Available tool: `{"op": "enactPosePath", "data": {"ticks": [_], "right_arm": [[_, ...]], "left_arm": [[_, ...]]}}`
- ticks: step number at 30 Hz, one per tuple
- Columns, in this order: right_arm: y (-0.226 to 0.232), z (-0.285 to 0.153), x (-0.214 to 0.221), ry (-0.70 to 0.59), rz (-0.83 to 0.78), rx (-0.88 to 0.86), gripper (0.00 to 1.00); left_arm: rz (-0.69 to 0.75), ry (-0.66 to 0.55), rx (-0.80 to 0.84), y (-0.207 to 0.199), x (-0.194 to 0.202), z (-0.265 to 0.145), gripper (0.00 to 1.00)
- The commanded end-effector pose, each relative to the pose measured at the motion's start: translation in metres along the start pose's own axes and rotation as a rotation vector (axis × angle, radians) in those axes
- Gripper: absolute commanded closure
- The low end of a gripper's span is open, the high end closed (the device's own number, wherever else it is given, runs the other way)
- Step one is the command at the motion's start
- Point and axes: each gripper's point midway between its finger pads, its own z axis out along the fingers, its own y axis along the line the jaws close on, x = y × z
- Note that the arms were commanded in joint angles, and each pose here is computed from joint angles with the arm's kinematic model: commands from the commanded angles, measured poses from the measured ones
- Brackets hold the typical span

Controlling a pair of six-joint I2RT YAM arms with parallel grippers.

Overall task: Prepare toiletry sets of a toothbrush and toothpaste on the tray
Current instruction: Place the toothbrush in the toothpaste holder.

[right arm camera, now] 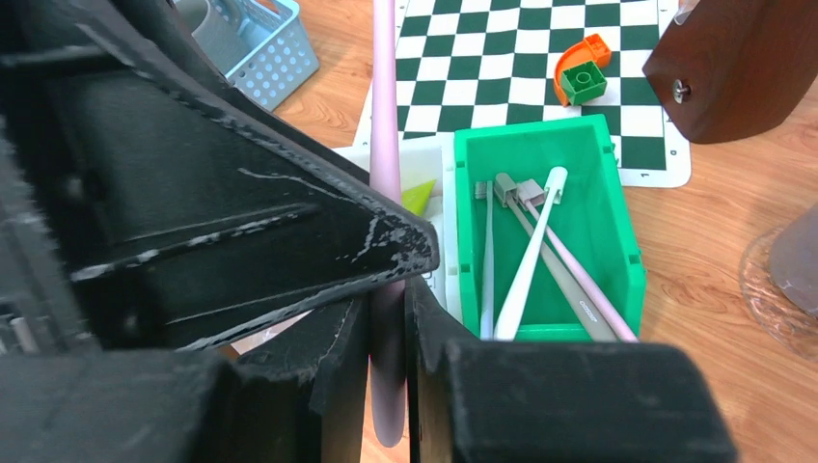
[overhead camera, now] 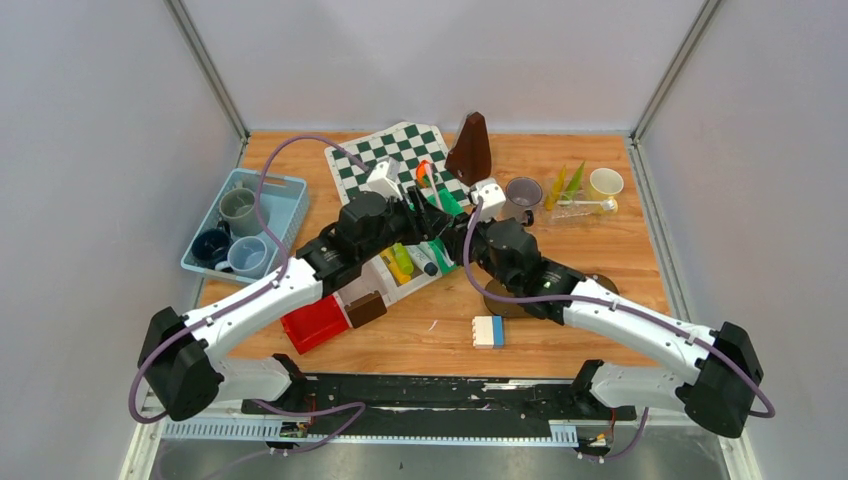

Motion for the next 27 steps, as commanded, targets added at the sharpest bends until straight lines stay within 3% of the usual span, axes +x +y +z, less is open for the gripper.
{"op": "enactPosePath", "data": {"ticks": [1, 4, 8, 11, 12, 15, 20, 27], "right_arm": [[0.004, -0.001, -0.018, -0.080, -0.022, 0.033, 1.00], [0.007, 0.000, -0.018, -0.078, -0.032, 0.037, 1.00], [0.009, -0.001, -0.016, -0.058, -0.025, 0.044, 1.00], [0.011, -0.004, -0.016, -0.045, -0.014, 0.036, 0.93], [0.011, -0.006, -0.016, -0.030, -0.015, 0.037, 0.90], [0.011, -0.014, -0.016, 0.007, -0.016, 0.034, 0.71], [0.008, -0.035, -0.023, 0.074, -0.010, 0.050, 0.49], [0.005, -0.073, -0.057, 0.117, -0.035, 0.039, 0.34]], "left_arm": [[-0.059, -0.052, 0.032, -0.007, -0.002, 0.003, 0.40], [-0.060, -0.048, 0.046, -0.009, 0.002, 0.003, 0.51], [-0.040, -0.059, 0.071, -0.012, 0.001, -0.004, 0.75], [0.036, -0.088, 0.069, -0.011, -0.006, -0.011, 0.96], [0.058, -0.095, 0.064, -0.010, -0.008, -0.013, 0.99], [0.210, -0.131, 0.007, 0.002, -0.018, -0.019, 1.00], [0.462, -0.121, 0.011, 0.008, -0.020, -0.021, 1.00], [0.738, -0.058, 0.170, -0.011, -0.010, -0.028, 1.00]]}}
